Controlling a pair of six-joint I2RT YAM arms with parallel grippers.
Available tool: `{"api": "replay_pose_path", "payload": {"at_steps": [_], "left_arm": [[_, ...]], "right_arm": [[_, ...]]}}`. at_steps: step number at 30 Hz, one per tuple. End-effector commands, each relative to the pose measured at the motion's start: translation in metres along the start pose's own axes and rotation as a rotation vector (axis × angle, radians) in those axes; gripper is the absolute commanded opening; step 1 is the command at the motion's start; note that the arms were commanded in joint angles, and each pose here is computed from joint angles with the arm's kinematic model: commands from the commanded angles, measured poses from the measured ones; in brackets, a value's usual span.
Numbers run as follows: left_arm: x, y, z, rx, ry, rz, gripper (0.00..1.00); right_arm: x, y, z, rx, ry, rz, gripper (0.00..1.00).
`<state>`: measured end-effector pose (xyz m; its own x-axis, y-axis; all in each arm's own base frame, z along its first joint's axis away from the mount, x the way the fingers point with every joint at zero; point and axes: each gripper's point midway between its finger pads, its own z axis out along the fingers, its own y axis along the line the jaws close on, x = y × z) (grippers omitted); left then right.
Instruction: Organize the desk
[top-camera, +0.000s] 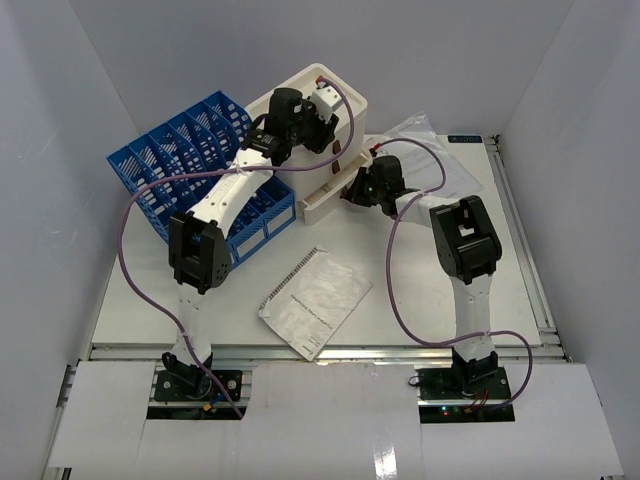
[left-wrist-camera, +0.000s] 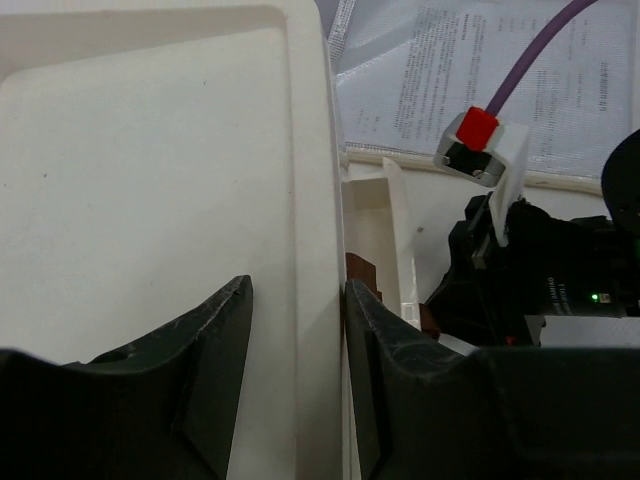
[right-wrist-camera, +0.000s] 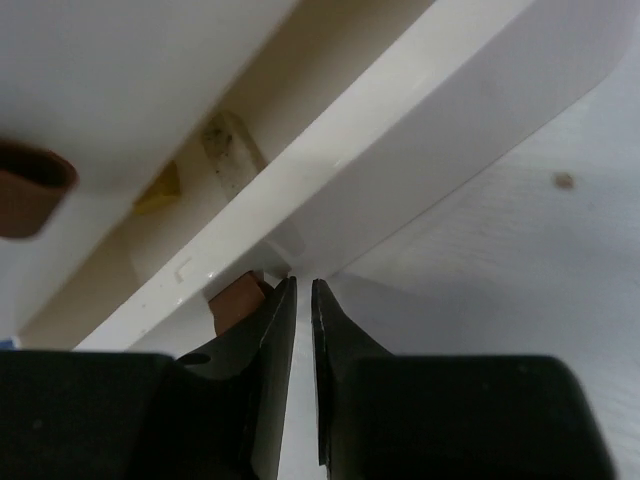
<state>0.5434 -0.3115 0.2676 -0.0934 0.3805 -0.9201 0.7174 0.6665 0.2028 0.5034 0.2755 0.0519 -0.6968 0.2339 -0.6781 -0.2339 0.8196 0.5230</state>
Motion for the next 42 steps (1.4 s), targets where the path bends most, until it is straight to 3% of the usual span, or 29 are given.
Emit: {"api": "replay_pose_path", "payload": {"at_steps": [1, 9, 12, 16, 19, 21, 23, 25, 28, 30, 32, 37, 42], "left_arm": [[0.064, -0.045, 0.008, 0.175, 0.183, -0.082, 0.50], [0.057, -0.038, 0.015, 0.138, 0.157, -0.184, 0.53], [0.041, -0.021, 0.009, 0.065, 0.106, -0.250, 0.68], [-0.013, 0.001, -0.018, -0.022, -0.069, -0.280, 0.85], [-0.070, 0.005, -0.060, -0.042, -0.226, -0.289, 0.92], [-0.089, 0.001, -0.080, -0.025, -0.268, -0.308, 0.93], [-0.098, -0.008, -0.106, -0.013, -0.275, -0.358, 0.97], [-0.091, -0.020, -0.129, -0.003, -0.251, -0.403, 0.98], [-0.061, -0.043, -0.170, -0.009, -0.217, -0.507, 0.98], [-0.023, -0.048, -0.200, -0.113, -0.183, -0.625, 0.98], [0.016, -0.066, -0.232, -0.153, -0.151, -0.699, 0.98], [0.082, -0.105, -0.295, -0.186, -0.112, -0.840, 0.98], [0.114, -0.125, -0.339, -0.240, -0.142, -1.007, 0.98]], "right_arm": [[-0.057, 0.065, 0.013, -0.230, -0.147, 0.028, 0.21], [-0.061, 0.068, 0.037, -0.353, -0.153, 0.029, 0.43], [-0.055, 0.065, 0.021, -0.381, -0.154, -0.037, 0.46], [-0.052, 0.082, -0.041, -0.462, -0.181, -0.372, 0.55], [-0.004, 0.091, -0.092, -0.618, -0.040, -0.625, 0.75], [0.012, 0.106, -0.131, -0.761, -0.019, -0.844, 0.86], [0.055, 0.114, -0.178, -0.935, 0.118, -0.880, 0.94], [0.094, 0.115, -0.202, -1.045, 0.121, -1.167, 0.90], [0.157, 0.100, -0.233, -1.077, 0.191, -1.434, 0.90], [0.178, 0.087, -0.231, -0.970, 0.154, -1.637, 0.90], [0.185, 0.099, -0.236, -0.953, 0.016, -1.765, 0.90], [0.209, 0.121, -0.242, -1.011, 0.006, -1.867, 0.90], [0.259, 0.133, -0.241, -1.034, 0.031, -2.014, 0.90]]}}
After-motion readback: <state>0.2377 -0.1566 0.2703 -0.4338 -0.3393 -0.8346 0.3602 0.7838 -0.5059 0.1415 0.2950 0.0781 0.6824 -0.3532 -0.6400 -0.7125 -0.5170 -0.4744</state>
